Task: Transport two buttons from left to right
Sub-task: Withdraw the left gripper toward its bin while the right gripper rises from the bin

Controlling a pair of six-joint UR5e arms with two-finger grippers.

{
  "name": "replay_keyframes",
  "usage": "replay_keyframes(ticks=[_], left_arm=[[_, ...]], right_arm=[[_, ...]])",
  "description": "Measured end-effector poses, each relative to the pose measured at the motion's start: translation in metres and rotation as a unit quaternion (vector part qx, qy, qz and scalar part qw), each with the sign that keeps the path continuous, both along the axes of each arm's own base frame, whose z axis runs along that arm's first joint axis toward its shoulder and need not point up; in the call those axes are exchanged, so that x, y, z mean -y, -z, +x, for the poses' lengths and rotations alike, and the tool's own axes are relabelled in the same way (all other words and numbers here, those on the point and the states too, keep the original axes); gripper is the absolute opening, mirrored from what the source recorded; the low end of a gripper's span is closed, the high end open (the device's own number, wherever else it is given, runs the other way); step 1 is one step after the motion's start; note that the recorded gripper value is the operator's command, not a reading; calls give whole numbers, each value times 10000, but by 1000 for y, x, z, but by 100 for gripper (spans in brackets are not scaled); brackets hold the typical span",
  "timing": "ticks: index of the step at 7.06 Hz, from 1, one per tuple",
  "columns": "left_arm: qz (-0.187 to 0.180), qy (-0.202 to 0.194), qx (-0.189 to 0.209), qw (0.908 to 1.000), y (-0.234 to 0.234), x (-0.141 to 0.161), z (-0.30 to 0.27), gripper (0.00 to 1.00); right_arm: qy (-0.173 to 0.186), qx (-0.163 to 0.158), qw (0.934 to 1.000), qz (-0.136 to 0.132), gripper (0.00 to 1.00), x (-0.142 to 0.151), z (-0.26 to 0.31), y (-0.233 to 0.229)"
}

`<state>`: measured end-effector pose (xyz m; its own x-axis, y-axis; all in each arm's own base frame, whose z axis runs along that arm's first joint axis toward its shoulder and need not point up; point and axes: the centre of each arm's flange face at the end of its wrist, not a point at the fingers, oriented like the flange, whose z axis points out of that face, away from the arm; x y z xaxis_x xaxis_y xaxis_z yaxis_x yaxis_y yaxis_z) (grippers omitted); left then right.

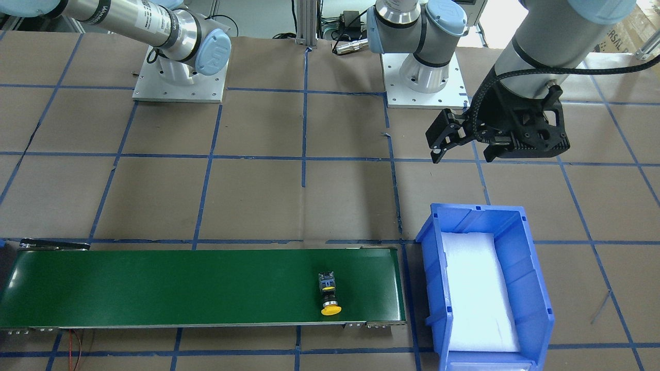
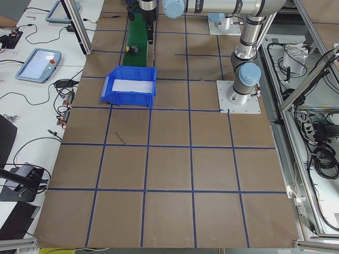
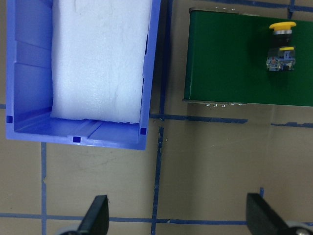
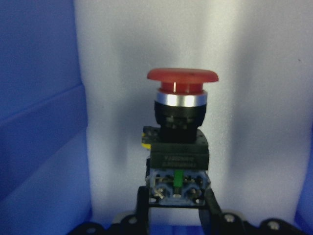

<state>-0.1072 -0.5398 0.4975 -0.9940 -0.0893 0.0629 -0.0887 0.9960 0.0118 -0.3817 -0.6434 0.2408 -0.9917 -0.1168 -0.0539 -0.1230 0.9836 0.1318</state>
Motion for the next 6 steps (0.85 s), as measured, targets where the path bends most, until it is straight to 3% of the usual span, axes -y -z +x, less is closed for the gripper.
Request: replay_keyframes(ticks=[4,6], left_arm=[[-57,-142,286,9995,21,0,20,100],[-190,-344,476,9981,28,2,43,100]], right_arm=[[22,2,10000,-17,57,-1,-2,-2],[22,-71,9999,-124,70,-1,-1,-23]])
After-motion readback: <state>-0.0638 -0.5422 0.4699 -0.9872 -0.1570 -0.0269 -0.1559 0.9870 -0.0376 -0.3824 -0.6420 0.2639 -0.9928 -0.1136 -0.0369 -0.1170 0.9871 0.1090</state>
